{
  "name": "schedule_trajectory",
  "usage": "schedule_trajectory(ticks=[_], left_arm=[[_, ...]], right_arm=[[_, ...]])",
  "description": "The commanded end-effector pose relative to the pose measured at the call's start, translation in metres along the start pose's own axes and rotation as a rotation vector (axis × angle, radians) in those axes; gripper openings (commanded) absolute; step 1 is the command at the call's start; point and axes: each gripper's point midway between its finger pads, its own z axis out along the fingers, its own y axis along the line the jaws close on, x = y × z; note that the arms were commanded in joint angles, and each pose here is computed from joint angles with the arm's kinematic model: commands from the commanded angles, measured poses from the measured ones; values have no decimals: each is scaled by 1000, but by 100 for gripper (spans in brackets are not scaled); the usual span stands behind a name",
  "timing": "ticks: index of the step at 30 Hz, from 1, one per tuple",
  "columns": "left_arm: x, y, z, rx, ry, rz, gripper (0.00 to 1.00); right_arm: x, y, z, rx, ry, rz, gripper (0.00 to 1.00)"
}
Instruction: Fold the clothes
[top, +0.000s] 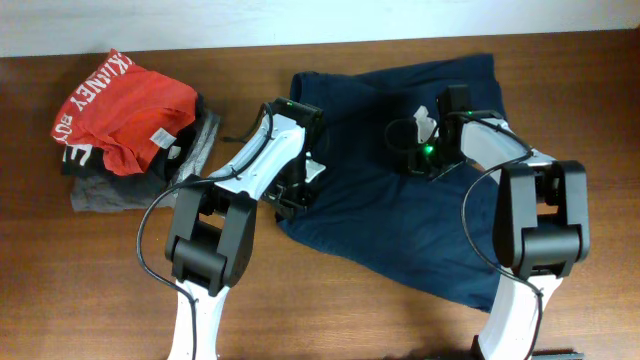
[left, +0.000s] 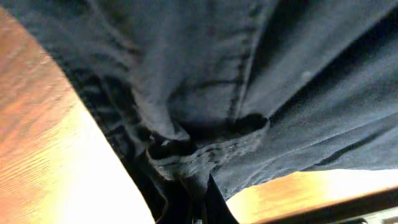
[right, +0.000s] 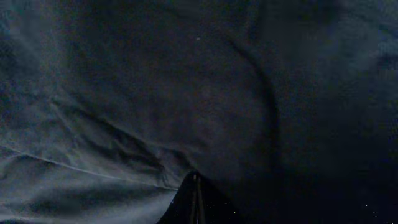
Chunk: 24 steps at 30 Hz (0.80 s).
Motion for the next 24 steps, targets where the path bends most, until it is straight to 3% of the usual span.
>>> schedule_trajectory(ticks=[1, 8, 13, 20, 24], left_arm=[[8, 34, -4, -170, 34, -38, 1], [24, 83, -12, -311, 70, -203, 12], [18, 85, -14, -145, 28, -234, 10], [-51, 50, -69, 95, -305, -115, 9], [-105, 56, -98, 81, -556, -83, 7]], right_arm=[[31, -53, 9, 197, 85, 95, 4], [37, -57, 8, 217, 108, 103, 4], [41, -56, 7, 218, 124, 105, 4], [39, -46, 7, 157, 130, 50, 5], [21, -12, -12, 9, 97, -101, 13]])
